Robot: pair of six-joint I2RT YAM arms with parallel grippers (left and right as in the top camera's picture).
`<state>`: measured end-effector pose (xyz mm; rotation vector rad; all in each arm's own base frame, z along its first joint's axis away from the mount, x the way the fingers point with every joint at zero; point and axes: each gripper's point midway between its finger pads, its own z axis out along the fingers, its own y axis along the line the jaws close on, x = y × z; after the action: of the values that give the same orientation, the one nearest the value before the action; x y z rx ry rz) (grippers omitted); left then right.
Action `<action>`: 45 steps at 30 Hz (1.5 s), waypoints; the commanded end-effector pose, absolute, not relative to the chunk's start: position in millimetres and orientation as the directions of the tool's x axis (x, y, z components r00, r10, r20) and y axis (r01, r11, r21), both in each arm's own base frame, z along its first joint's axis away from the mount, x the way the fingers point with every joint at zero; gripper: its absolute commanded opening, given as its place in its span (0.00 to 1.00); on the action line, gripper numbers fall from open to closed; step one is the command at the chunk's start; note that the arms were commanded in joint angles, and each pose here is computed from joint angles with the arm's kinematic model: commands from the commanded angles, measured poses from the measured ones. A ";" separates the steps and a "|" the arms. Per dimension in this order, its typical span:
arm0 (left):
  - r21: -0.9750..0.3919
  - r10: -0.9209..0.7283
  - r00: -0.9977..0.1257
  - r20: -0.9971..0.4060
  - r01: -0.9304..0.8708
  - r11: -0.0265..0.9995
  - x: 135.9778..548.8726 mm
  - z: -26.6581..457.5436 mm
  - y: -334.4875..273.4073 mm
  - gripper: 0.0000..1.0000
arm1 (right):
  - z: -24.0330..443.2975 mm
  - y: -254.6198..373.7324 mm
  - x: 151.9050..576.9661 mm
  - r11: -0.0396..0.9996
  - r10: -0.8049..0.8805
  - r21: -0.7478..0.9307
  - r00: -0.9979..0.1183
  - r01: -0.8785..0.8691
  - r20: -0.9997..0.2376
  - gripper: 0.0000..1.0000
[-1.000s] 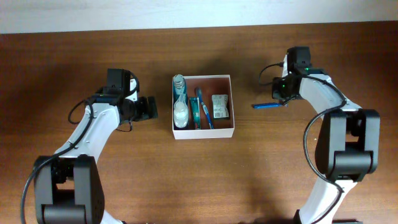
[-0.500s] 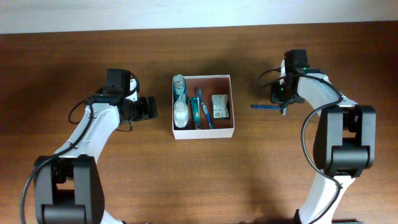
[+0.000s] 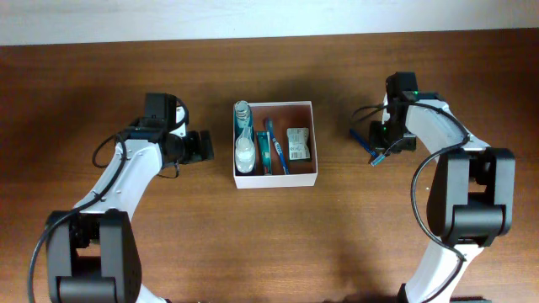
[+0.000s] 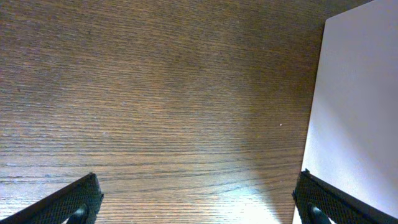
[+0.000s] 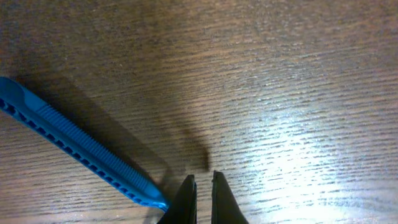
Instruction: Pack container
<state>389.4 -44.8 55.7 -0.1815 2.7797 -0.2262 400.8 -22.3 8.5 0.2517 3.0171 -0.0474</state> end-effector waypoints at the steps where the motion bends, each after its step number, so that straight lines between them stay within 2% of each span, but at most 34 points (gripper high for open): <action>1: -0.177 -0.158 -0.929 -0.336 -0.102 0.979 391.8 58.1 -43.1 0.99 | 20.0 -19.1 397.2 0.982 0.185 -0.001 -0.975 0.187 -0.124 0.04; 7: -0.177 -0.158 -0.929 -0.336 -0.102 0.979 391.8 58.1 -43.1 0.99 | 19.7 -10.6 394.4 0.982 0.186 0.046 -0.977 0.182 -0.105 0.04; 11: -0.177 -0.158 -0.929 -0.336 -0.103 0.979 391.8 58.1 -43.1 0.99 | 23.0 -22.2 405.3 0.984 0.177 -0.009 -0.972 0.180 -0.156 0.05; 15: -0.177 -0.158 -0.929 -0.336 -0.102 0.979 391.8 58.1 -43.1 0.99 | 36.4 -22.6 425.8 0.994 0.099 -0.017 -0.970 0.105 -0.224 0.20; 17: -0.177 -0.158 -0.929 -0.336 -0.102 0.979 391.8 58.1 -43.1 0.99 | 44.7 -23.0 435.3 0.997 0.067 -0.023 -0.965 0.075 -0.254 0.32; 18: -0.177 -0.158 -0.929 -0.336 -0.102 0.979 391.8 58.1 -43.1 0.99 | 51.8 -23.2 442.2 0.997 0.059 -0.024 -0.960 0.068 -0.275 0.40; 19: -0.177 -0.158 -0.928 -0.336 -0.102 0.979 391.9 58.3 -43.1 0.99 | 63.4 -18.8 452.4 0.999 0.031 -0.005 -0.951 0.034 -0.307 0.59; 20: -0.177 -0.158 -0.929 -0.336 -0.102 0.979 391.8 58.1 -43.1 0.99 | 70.2 -12.9 457.1 1.000 0.006 0.021 -0.947 -0.001 -0.322 0.70; 21: -0.177 -0.158 -0.929 -0.336 -0.102 0.979 391.8 58.1 -43.1 0.99 | 74.6 -7.9 459.7 0.999 -0.016 0.040 -0.944 -0.031 -0.331 0.74; 25: -0.177 -0.158 -0.929 -0.336 -0.102 0.979 391.8 58.1 -43.1 0.99 | 80.7 14.2 460.0 0.981 -0.090 0.133 -0.934 -0.144 -0.344 0.73; 26: -0.177 -0.158 -0.929 -0.336 -0.102 0.979 391.8 58.1 -43.1 0.99 | 72.8 19.4 455.3 0.973 -0.132 0.135 -0.934 -0.186 -0.333 0.67; 29: -0.177 -0.158 -0.929 -0.336 -0.102 0.979 391.8 58.1 -43.1 0.99 | 54.6 26.6 445.3 0.958 -0.211 0.124 -0.930 -0.258 -0.302 0.61; 31: -0.177 -0.158 -0.929 -0.336 -0.102 0.979 391.8 58.1 -43.1 0.99 | 42.3 31.6 439.1 0.950 -0.244 0.124 -0.928 -0.287 -0.281 0.61; 33: -0.177 -0.158 -0.928 -0.336 -0.102 0.979 391.9 58.3 -43.1 0.99 | 32.8 33.1 435.9 0.949 -0.251 0.121 -0.930 -0.291 -0.267 0.60; 37: -0.177 -0.158 -0.929 -0.336 -0.102 0.979 391.8 58.1 -43.1 0.99 | 16.1 34.0 428.8 0.949 -0.250 0.131 -0.939 -0.286 -0.237 0.52; 42: -0.177 -0.158 -0.928 -0.336 -0.102 0.979 391.9 58.3 -43.1 0.99 | 0.6 32.5 420.6 0.953 -0.241 0.133 -0.948 -0.272 -0.208 0.51; 45: -0.177 -0.158 -0.929 -0.336 -0.102 0.979 391.8 58.1 -43.1 0.99 | -12.5 20.2 415.1 0.979 -0.173 0.079 -0.968 -0.190 -0.182 0.51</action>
<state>389.3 -44.8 55.7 -0.1816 2.7801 -0.2262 426.3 29.4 6.8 -0.3616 2.8895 0.2116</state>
